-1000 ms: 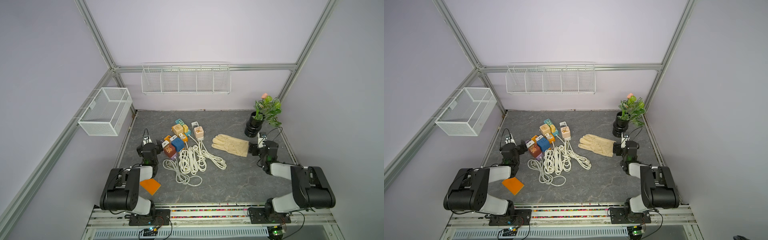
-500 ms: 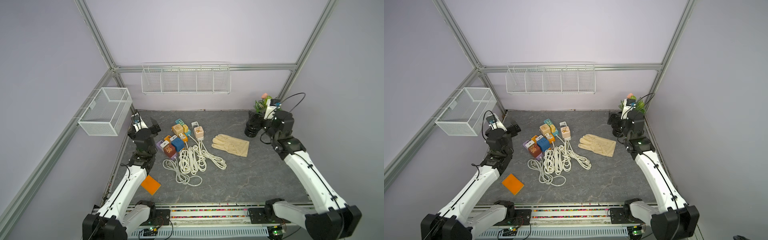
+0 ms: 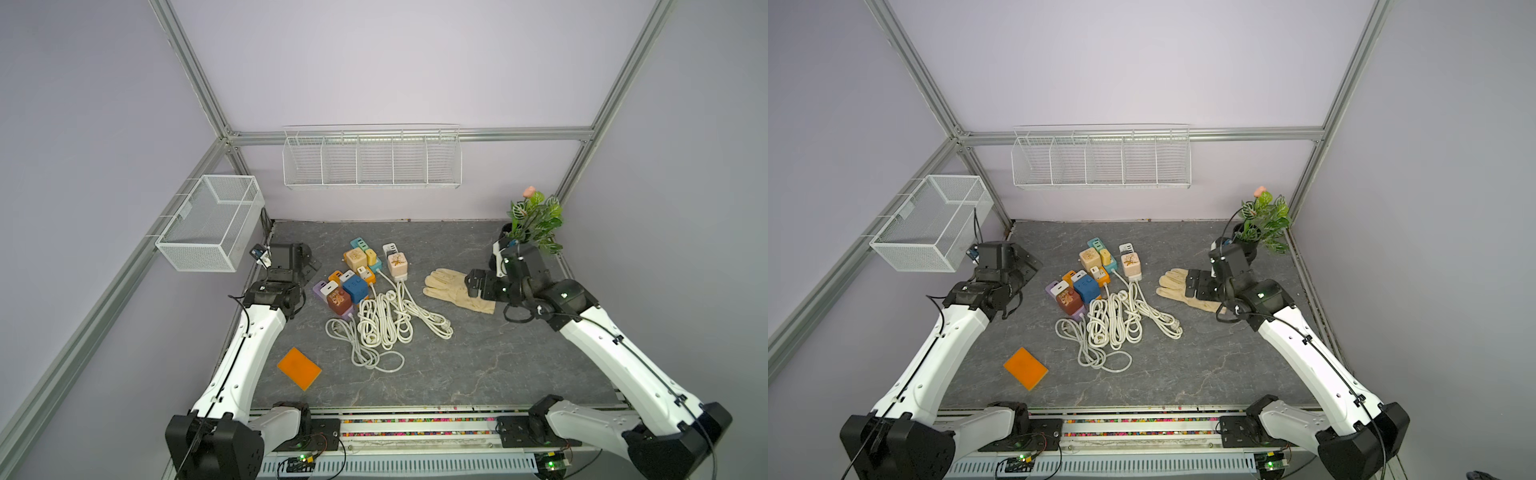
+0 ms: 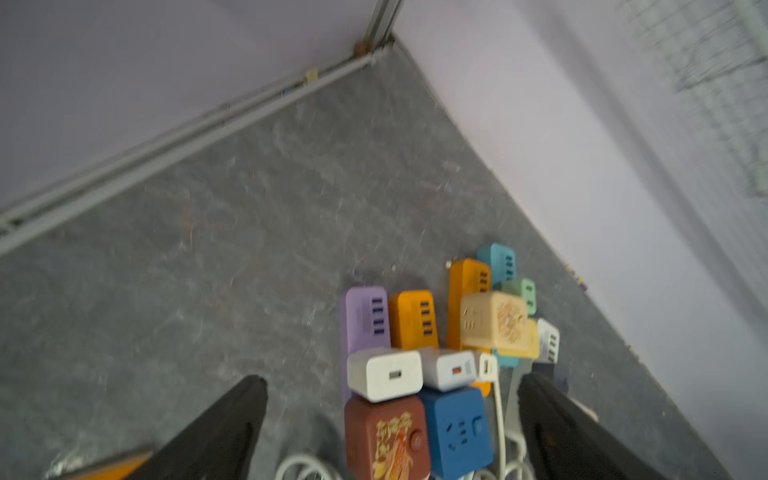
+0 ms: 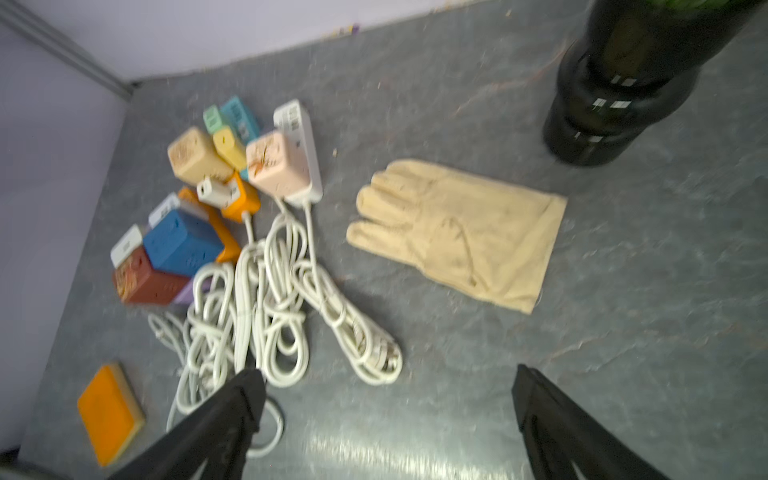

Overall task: Pull the plug off the socket
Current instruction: Adjust the socket at the center of the board.

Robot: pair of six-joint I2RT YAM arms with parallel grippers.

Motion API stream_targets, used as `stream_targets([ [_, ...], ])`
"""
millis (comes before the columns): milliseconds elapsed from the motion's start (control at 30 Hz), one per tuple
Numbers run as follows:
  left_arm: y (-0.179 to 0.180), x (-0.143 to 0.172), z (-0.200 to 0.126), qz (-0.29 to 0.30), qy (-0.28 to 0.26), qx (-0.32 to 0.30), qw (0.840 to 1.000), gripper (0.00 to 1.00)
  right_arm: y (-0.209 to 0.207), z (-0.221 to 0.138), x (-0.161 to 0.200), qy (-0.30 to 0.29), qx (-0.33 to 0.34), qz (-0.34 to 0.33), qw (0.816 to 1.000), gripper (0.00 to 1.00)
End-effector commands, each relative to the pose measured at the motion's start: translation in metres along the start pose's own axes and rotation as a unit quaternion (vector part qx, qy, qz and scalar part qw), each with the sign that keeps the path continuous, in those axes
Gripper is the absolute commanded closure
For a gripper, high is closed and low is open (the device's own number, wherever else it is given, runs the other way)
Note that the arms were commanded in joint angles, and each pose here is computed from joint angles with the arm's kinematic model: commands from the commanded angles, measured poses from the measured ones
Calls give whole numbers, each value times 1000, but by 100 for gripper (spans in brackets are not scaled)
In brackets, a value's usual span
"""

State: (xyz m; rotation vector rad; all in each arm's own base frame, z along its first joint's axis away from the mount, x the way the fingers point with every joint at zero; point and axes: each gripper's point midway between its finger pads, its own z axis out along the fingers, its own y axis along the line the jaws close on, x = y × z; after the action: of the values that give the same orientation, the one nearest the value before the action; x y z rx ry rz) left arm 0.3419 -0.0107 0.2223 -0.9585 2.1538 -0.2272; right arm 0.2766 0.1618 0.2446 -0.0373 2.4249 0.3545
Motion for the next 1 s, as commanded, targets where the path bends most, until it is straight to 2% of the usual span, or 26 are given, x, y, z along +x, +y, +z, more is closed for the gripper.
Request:
stream_targets([
  [0, 8, 44, -5, -17, 111, 1, 994, 9, 11, 10, 49, 67, 29, -63, 995, 3],
  [133, 15, 77, -1, -14, 173, -3, 985, 15, 77, 28, 83, 111, -10, -155, 982, 7],
  [233, 22, 96, 1, -13, 198, -4, 980, 21, 120, 50, 115, 163, -35, -210, 963, 16],
  [333, 31, 106, 0, -13, 206, -12, 978, 24, 158, 72, 144, 204, -54, -255, 944, 20],
  [433, 38, 108, -1, -12, 207, -23, 978, 25, 196, 90, 164, 219, -75, -296, 927, 21],
  [533, 38, 107, -2, -16, 207, -22, 978, 27, 226, 102, 178, 235, -108, -307, 916, 26],
  [667, 39, 105, -5, -25, 200, -26, 979, 29, 247, 110, 195, 245, -128, -328, 903, 29],
  [967, 69, 86, -30, -62, 134, -55, 987, 34, 269, 129, 232, 275, -141, -343, 887, 30],
])
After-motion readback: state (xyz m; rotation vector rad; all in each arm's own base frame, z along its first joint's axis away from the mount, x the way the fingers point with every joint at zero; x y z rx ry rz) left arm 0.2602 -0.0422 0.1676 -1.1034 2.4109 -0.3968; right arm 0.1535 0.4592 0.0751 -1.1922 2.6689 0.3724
